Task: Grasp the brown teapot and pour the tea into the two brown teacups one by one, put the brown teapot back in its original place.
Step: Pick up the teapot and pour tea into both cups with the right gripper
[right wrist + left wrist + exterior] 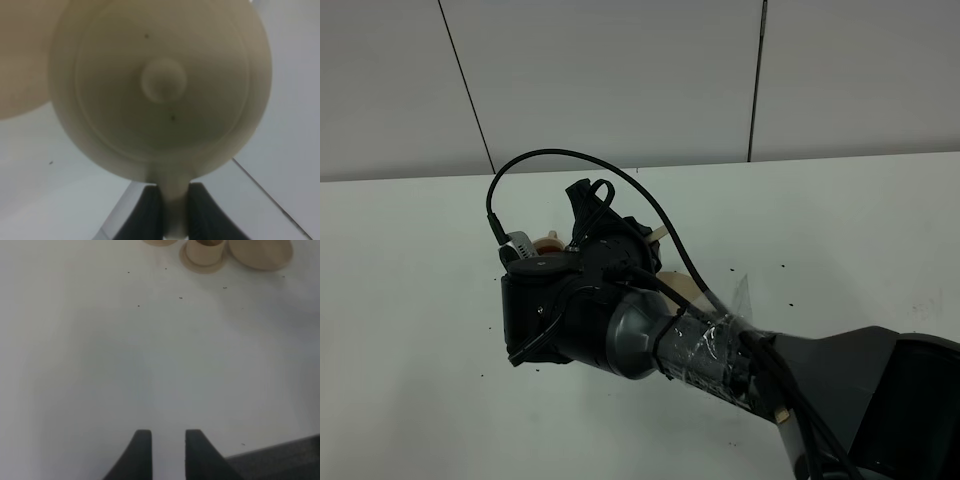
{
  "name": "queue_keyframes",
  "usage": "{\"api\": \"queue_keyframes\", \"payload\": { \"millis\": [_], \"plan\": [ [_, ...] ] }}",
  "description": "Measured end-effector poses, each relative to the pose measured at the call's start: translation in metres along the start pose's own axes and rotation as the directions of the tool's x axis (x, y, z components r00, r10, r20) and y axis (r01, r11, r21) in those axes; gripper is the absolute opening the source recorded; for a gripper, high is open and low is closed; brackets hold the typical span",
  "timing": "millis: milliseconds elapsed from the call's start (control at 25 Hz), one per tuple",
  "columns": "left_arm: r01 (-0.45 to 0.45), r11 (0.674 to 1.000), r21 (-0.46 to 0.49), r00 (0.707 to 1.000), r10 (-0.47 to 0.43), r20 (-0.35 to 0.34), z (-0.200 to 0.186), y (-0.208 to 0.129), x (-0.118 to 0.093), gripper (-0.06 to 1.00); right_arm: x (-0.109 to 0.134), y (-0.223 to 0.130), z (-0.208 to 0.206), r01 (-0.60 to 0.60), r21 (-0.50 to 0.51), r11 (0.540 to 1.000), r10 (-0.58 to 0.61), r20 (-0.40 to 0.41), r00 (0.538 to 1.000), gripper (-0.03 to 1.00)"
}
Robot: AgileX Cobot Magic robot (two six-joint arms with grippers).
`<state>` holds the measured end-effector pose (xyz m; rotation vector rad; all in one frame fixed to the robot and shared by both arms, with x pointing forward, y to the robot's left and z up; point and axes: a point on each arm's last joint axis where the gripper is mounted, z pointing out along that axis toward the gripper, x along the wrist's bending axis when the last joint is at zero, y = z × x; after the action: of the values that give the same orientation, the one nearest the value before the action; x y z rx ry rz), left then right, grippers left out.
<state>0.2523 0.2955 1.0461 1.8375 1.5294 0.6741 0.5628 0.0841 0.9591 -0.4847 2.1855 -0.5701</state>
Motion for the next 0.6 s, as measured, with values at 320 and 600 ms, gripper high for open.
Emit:
{"api": "queue_keyframes", "payload": {
  "millis": [320,600],
  "plan": [
    [0.0,1.0,0.0,1.0,0.0,0.0,0.0,0.0,0.0,0.24,-0.0005,-0.0003,0.0,0.006,0.004,1.0,-0.006,0.005,1.0,0.09],
    [0.0,1.0,0.0,1.0,0.0,0.0,0.0,0.0,0.0,0.24,-0.001,-0.0009,0.0,0.01,0.01,1.0,-0.01,0.011,1.0,0.09]
  ]
}}
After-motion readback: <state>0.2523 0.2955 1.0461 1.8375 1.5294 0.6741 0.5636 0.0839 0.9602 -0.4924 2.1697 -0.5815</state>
